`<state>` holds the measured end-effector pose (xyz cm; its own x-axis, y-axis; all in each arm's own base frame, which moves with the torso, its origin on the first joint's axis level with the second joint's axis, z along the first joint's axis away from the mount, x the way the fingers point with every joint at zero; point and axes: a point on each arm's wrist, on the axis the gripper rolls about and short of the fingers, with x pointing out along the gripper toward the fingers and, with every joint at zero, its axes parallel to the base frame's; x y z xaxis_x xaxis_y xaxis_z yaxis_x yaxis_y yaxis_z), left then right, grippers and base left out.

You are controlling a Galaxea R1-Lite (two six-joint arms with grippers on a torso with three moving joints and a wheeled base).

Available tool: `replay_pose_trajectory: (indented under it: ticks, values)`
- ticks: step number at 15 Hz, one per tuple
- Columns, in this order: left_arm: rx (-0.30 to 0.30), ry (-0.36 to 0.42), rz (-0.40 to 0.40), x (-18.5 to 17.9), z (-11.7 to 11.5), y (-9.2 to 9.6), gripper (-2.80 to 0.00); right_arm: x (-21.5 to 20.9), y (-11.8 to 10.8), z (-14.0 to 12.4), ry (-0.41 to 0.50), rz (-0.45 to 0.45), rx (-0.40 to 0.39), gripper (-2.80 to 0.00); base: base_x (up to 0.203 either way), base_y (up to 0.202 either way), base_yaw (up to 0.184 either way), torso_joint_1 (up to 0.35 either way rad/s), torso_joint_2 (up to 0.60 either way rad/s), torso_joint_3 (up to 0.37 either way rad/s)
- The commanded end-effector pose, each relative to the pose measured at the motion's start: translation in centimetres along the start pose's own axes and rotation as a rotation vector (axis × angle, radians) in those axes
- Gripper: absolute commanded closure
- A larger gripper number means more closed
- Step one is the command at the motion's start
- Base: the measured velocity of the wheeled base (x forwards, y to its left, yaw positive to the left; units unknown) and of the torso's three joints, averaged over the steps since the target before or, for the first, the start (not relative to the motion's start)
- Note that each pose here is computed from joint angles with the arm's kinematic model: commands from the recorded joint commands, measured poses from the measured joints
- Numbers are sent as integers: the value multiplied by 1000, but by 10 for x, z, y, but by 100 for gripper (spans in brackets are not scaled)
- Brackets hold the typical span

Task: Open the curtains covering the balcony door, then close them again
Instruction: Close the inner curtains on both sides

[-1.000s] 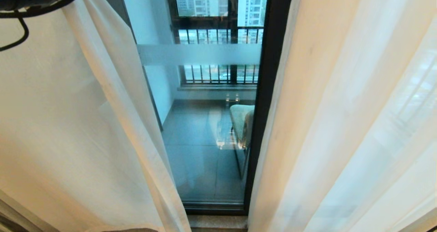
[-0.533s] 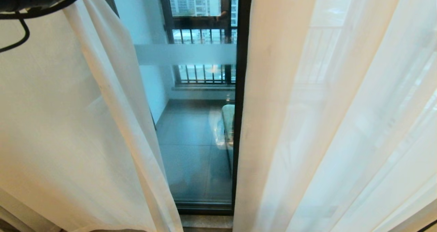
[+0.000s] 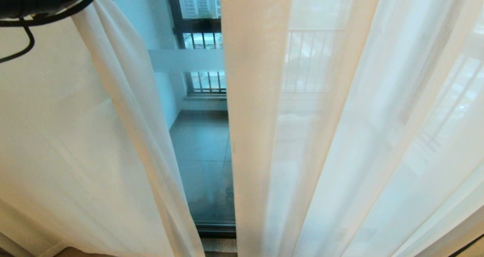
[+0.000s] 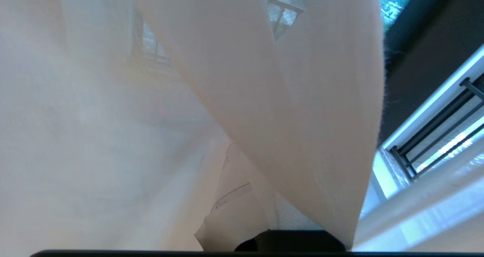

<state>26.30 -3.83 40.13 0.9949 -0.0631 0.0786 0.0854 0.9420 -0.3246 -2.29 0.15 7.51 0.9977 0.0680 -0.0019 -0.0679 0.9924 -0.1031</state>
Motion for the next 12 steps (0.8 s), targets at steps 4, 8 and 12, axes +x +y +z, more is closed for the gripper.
replay_pose_trajectory:
  ticks: [4,8,12]
  values:
    - [-4,-7,-2,-3,2,0,0,0,0,0,1,1,-1,0,0,-60,-1,1,2,3]
    - [-7,-24,-16,-5,6,-3,0,0,0,0,1,1,-1,0,0,0,0,0,0,0]
    - [-23,-62,-118,-7,11,-28,0,0,0,0,1,1,-1,0,0,0,0,0,0,0]
